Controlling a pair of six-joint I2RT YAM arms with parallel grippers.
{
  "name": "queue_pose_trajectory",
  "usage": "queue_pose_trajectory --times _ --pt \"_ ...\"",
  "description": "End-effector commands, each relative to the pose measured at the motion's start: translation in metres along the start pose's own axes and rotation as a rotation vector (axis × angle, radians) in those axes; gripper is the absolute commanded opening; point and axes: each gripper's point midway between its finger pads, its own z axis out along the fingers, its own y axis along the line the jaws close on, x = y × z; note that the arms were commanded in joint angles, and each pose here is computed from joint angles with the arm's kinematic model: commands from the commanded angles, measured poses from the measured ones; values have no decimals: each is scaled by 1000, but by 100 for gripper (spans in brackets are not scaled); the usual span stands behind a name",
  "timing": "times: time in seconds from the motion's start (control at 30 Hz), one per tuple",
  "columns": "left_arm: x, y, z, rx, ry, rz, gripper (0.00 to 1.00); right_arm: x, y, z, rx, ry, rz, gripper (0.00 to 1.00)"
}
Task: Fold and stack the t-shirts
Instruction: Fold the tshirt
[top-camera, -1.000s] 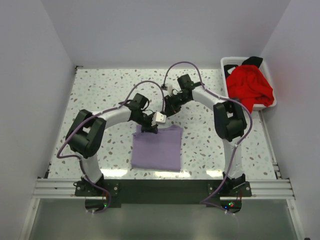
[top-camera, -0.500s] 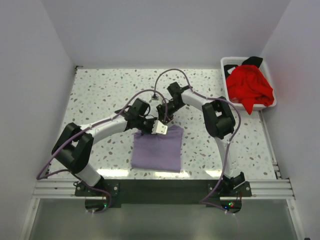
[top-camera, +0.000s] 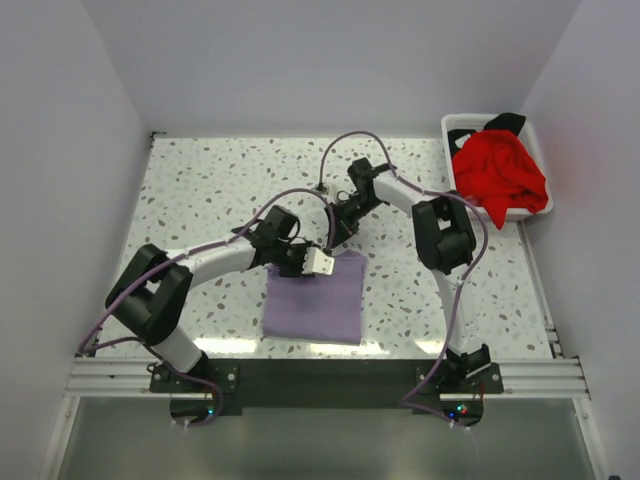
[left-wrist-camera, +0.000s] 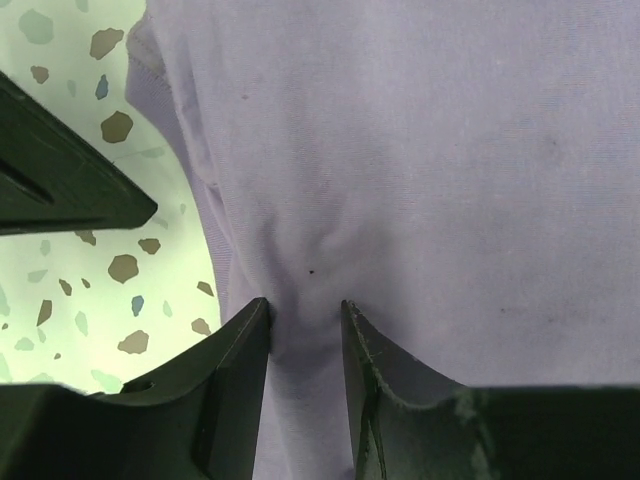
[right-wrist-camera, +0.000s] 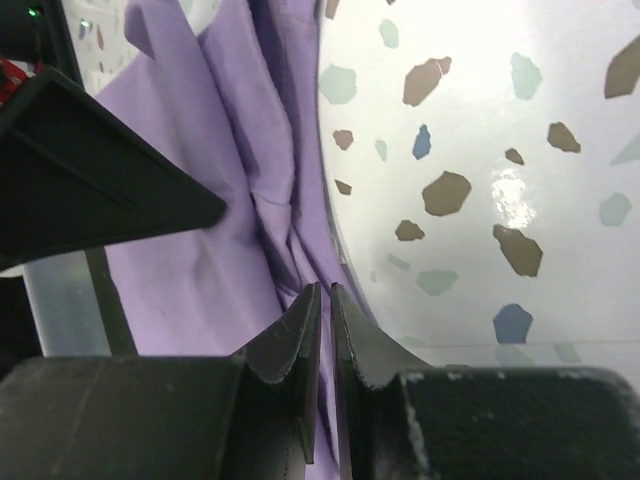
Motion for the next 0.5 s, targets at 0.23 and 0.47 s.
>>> queue_pose_trajectory --times 0.23,0.47 --pt "-2 20 -5 -58 -10 -17 21 11 24 -19 -7 41 -142 11" --pt "0 10 -10 -79 -22 74 8 21 40 -22 -62 67 -186 8"
